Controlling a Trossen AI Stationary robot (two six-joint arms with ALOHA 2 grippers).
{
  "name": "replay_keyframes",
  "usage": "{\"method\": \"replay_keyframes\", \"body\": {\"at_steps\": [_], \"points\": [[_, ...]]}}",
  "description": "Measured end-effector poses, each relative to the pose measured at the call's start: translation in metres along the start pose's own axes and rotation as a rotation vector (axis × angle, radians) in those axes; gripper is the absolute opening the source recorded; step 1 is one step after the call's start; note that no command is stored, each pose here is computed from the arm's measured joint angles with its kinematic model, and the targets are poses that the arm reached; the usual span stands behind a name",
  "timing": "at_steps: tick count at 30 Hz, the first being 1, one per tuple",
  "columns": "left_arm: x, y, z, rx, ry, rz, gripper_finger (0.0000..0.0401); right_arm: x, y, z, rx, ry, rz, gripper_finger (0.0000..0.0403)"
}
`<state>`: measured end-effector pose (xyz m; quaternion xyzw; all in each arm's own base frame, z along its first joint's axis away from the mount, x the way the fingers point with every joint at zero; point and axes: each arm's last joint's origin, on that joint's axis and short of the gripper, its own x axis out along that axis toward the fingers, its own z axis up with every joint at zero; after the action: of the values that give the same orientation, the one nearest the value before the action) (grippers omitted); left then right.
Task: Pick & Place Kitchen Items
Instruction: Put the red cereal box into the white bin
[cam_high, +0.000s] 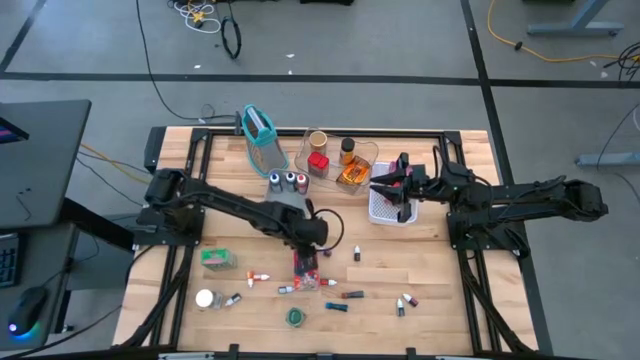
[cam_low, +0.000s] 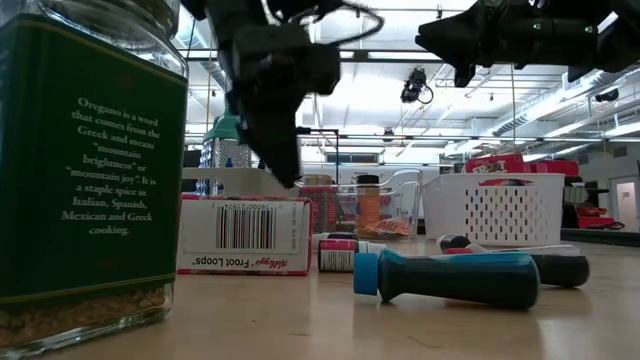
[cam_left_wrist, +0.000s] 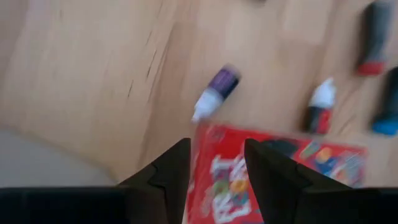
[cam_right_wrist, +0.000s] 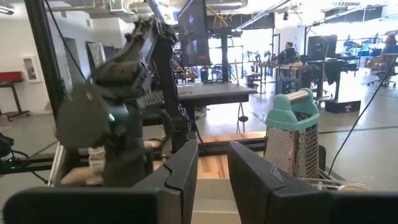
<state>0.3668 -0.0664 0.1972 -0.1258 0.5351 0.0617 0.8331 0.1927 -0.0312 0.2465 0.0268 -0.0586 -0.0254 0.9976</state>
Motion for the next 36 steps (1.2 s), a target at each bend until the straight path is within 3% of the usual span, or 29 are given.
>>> {"method": "replay_keyframes", "body": {"at_steps": [7, 16, 20, 26, 36], "points": [[0.017, 0.009, -0.007, -0.017, 0.034, -0.039, 0.0151, 0.000, 0.000, 0.001, -0.002, -0.012, 0.001, 0.0095], [0.033, 0.008, -0.010, 0.095, 0.077, -0.066, 0.0146, 0.000, 0.000, 0.002, -0.004, -0.025, 0.002, 0.0095], [0.034, 0.008, -0.009, 0.153, 0.065, -0.072, 0.0111, 0.000, 0.000, 0.003, -0.005, -0.027, 0.002, 0.0095], [0.034, 0.008, -0.008, 0.169, 0.058, -0.065, 0.0016, 0.000, 0.000, 0.002, -0.006, -0.024, 0.000, 0.0095], [0.009, -0.012, 0.002, 0.237, 0.032, 0.122, 0.0007, 0.000, 0.000, -0.003, -0.035, 0.032, 0.004, 0.0111]]}}
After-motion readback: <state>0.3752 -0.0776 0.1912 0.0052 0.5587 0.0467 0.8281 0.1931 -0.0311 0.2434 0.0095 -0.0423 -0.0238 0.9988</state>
